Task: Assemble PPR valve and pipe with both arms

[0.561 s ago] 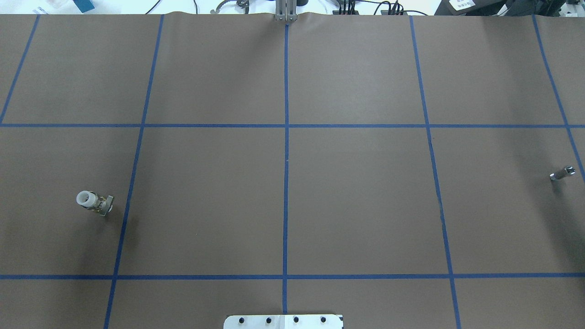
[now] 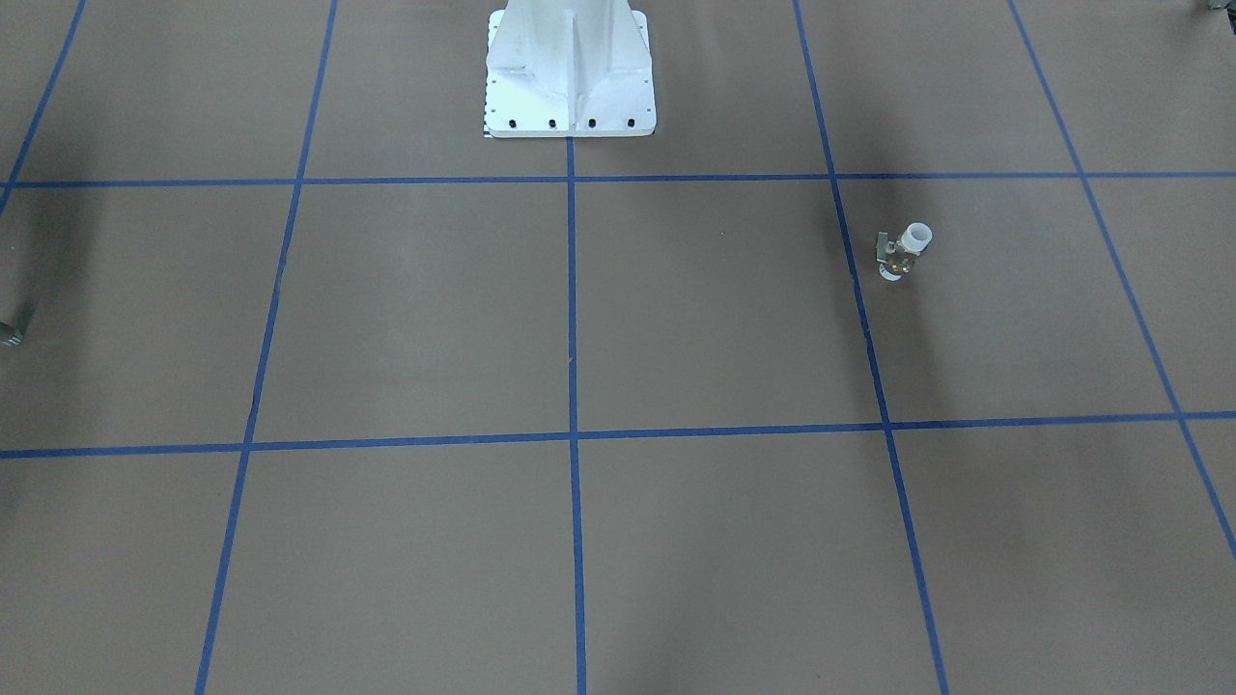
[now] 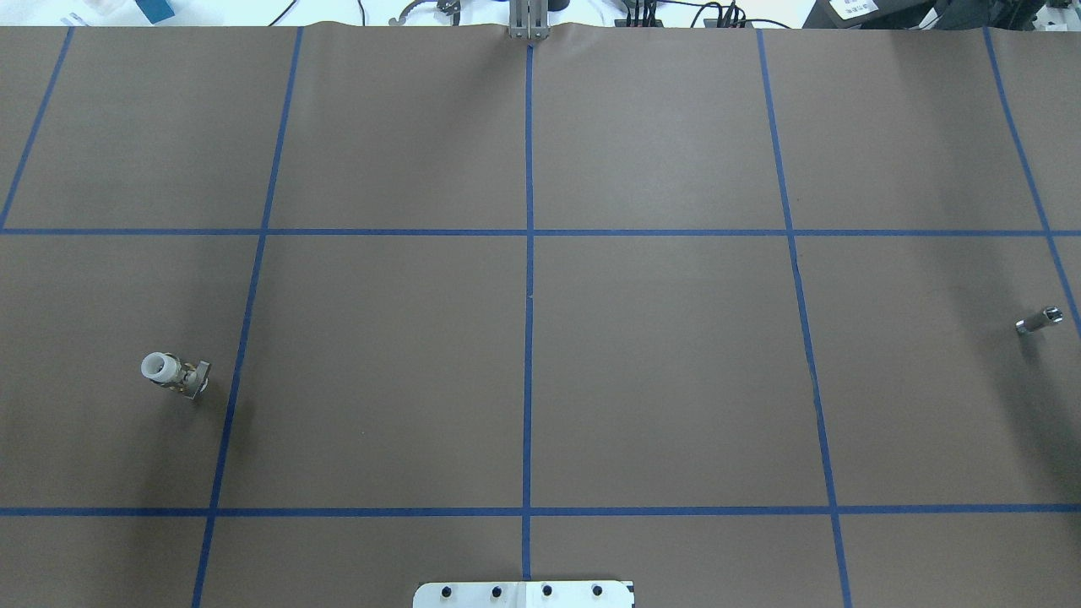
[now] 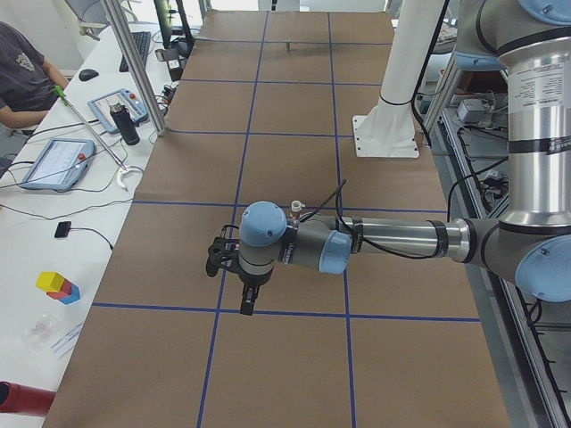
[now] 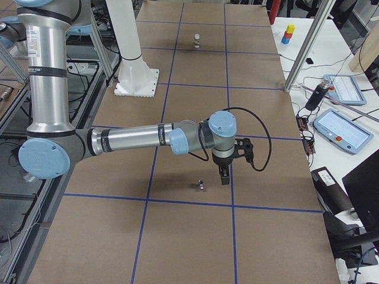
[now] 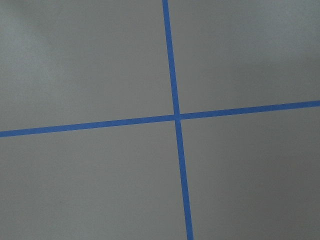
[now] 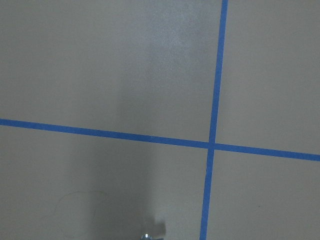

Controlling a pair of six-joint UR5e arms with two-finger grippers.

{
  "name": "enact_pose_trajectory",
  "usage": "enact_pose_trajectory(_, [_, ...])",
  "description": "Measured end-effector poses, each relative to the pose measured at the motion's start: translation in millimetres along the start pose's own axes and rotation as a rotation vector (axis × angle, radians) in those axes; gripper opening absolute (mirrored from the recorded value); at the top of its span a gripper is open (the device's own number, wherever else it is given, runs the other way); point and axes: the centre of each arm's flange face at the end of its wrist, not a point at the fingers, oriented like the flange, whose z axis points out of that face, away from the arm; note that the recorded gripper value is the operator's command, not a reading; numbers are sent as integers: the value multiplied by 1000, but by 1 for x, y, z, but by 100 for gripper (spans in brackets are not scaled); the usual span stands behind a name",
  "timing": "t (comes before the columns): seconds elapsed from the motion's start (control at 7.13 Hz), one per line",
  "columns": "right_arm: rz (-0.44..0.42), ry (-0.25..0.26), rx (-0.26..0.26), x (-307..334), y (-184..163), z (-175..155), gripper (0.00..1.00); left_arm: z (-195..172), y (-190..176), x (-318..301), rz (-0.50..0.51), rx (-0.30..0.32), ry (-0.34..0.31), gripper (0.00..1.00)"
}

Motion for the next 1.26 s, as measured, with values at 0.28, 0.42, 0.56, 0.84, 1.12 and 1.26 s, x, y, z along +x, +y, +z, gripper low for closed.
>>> enact_pose_trajectory(0.28, [0, 1, -1, 1, 0, 1, 100, 5, 18, -5, 19, 23, 3, 100])
enact_pose_trajectory(0.42, [1, 1, -1, 1, 1, 1, 100, 5, 20, -4, 24, 27, 8, 100])
enact_pose_trajectory(0.56, [5, 1, -2, 1, 2, 1, 100, 5, 20, -2, 12, 28, 27, 100])
enact_pose_trajectory(0.84, [39, -2, -2, 0, 3, 3, 100, 7, 18, 6, -35, 24, 66, 100])
enact_pose_trajectory(1.12, [47, -5, -8, -2, 4, 6, 100, 12, 13, 17, -25, 15, 78, 100])
enact_pose_trajectory(1.26, [38, -7, -15, -6, 5, 10, 100, 16, 10, 23, -13, 7, 83, 100])
